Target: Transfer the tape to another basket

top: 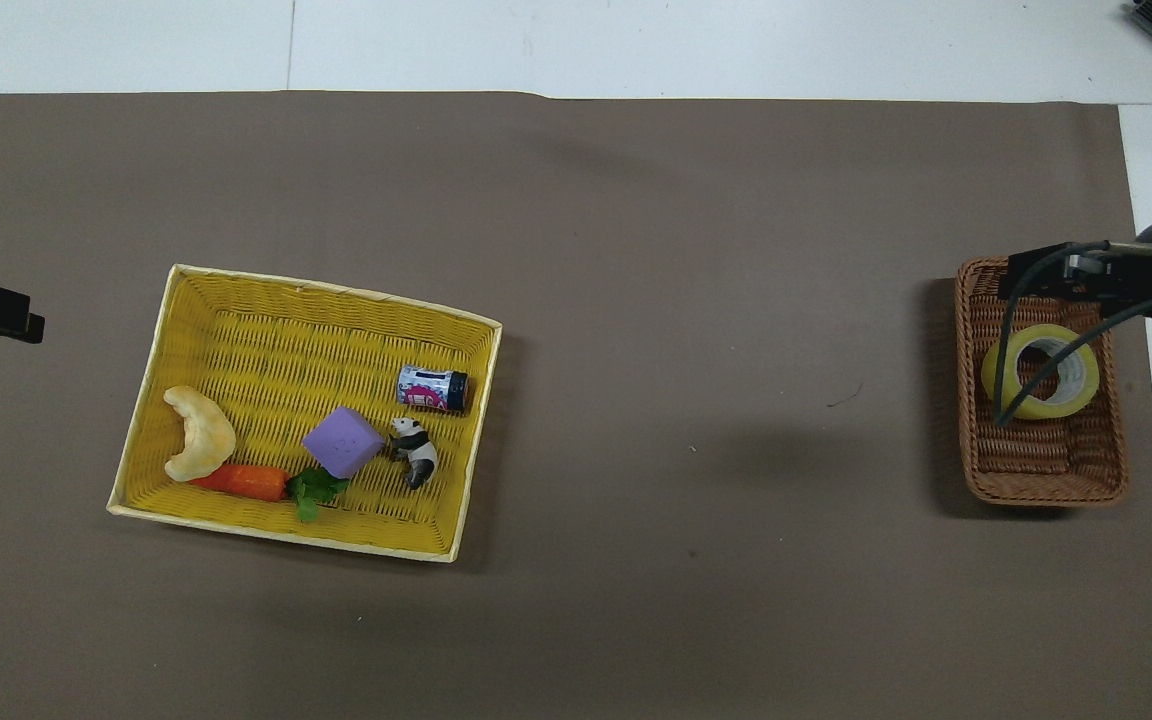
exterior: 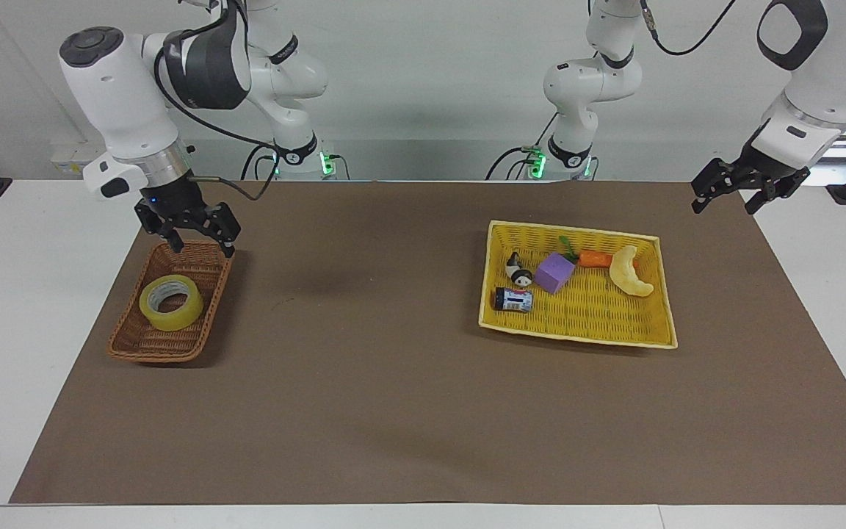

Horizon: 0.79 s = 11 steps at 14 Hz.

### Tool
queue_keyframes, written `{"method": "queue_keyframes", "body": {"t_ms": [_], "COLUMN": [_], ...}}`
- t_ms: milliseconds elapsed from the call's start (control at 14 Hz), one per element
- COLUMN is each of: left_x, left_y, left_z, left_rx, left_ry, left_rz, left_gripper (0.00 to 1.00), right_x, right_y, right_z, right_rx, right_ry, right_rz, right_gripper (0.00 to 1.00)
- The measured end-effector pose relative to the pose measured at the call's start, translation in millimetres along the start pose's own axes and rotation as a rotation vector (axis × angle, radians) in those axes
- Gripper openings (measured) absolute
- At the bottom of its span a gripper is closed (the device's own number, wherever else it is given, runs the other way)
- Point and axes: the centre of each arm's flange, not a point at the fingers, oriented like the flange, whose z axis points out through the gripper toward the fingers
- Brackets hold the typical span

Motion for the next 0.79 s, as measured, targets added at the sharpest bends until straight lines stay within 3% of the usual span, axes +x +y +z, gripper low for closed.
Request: {"method": "queue_keyframes", "body": {"t_ms": [357,786], "left_x": [0.0,0.0], "left_y": [0.4,0.4], "left_z": [0.0,0.0], "left_rx": [0.0,0.0], "left_ry": [0.0,0.0], "left_rz": [0.001,0.001], "left_gripper": [1.0,1.0], "right_x": [-15.6,-34.7], "right_y": [9.3,-0.6], "right_z": [-61.5,-74.3], "right_rx": [-0.004,-0.037], "right_ry": [-0.026,-0.051], "right_rz": [0.012,-0.016], "right_gripper": [1.0,1.0]}}
